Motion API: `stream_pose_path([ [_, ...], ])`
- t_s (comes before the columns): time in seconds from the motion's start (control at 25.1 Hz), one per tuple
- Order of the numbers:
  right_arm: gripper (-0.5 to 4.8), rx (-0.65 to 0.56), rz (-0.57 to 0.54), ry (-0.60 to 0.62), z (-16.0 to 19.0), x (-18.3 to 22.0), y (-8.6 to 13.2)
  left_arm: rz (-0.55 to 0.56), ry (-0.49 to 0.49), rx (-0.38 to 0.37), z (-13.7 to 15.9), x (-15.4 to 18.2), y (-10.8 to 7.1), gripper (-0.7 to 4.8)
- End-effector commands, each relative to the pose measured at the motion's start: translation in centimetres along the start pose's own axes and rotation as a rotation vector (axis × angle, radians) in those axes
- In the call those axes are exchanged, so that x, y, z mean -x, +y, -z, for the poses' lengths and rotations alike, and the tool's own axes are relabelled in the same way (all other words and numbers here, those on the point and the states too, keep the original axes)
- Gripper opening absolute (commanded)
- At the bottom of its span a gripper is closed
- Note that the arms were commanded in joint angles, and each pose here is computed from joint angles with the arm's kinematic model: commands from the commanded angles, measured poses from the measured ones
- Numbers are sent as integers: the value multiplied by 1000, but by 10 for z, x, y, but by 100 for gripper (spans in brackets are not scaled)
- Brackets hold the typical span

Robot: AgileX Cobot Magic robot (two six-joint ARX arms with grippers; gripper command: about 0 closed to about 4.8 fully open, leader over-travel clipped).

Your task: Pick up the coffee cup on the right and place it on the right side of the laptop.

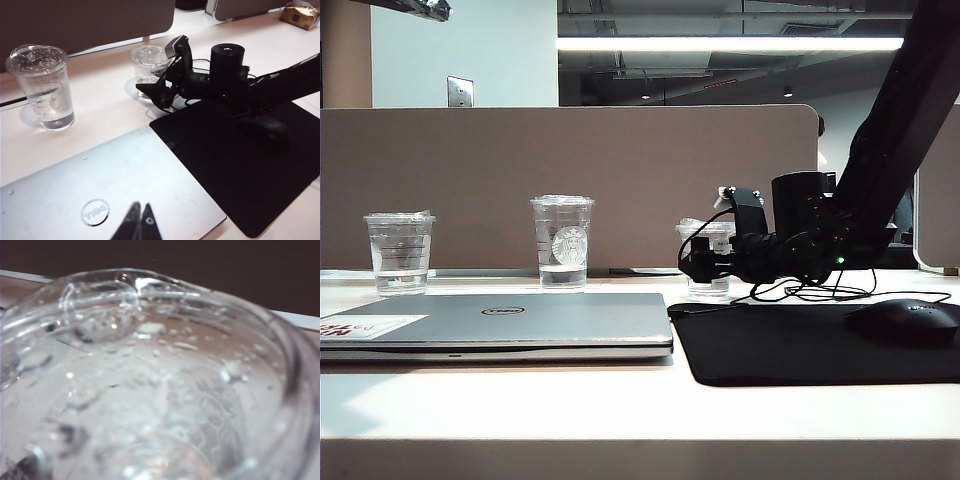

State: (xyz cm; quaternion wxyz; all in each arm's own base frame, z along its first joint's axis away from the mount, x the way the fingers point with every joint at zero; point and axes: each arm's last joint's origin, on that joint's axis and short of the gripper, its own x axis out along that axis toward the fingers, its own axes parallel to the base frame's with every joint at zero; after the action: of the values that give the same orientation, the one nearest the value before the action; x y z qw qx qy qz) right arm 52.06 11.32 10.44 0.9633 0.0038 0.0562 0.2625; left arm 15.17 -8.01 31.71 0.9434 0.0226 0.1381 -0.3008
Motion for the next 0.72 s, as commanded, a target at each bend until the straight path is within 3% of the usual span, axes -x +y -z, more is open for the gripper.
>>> stream_pose_path([
  [0.04, 479, 18, 0, -40, -9, -1, 1, 5, -21, 0, -4, 1, 0, -5],
  [0.52, 458, 33, -1, -82, -13, -1, 2, 1, -20, 0, -4, 1, 0, -5],
  [0.56, 421, 33, -1, -82, -13, -1, 2, 1, -20, 0, -4, 1, 0, -5],
  [0.6, 349, 33, -1, -82, -13, -1, 2, 1, -20, 0, -4, 1, 0, -5],
  [0.72, 253, 33, -1, -82, -13, -1, 2, 1, -20, 0, -4, 1, 0, -5],
])
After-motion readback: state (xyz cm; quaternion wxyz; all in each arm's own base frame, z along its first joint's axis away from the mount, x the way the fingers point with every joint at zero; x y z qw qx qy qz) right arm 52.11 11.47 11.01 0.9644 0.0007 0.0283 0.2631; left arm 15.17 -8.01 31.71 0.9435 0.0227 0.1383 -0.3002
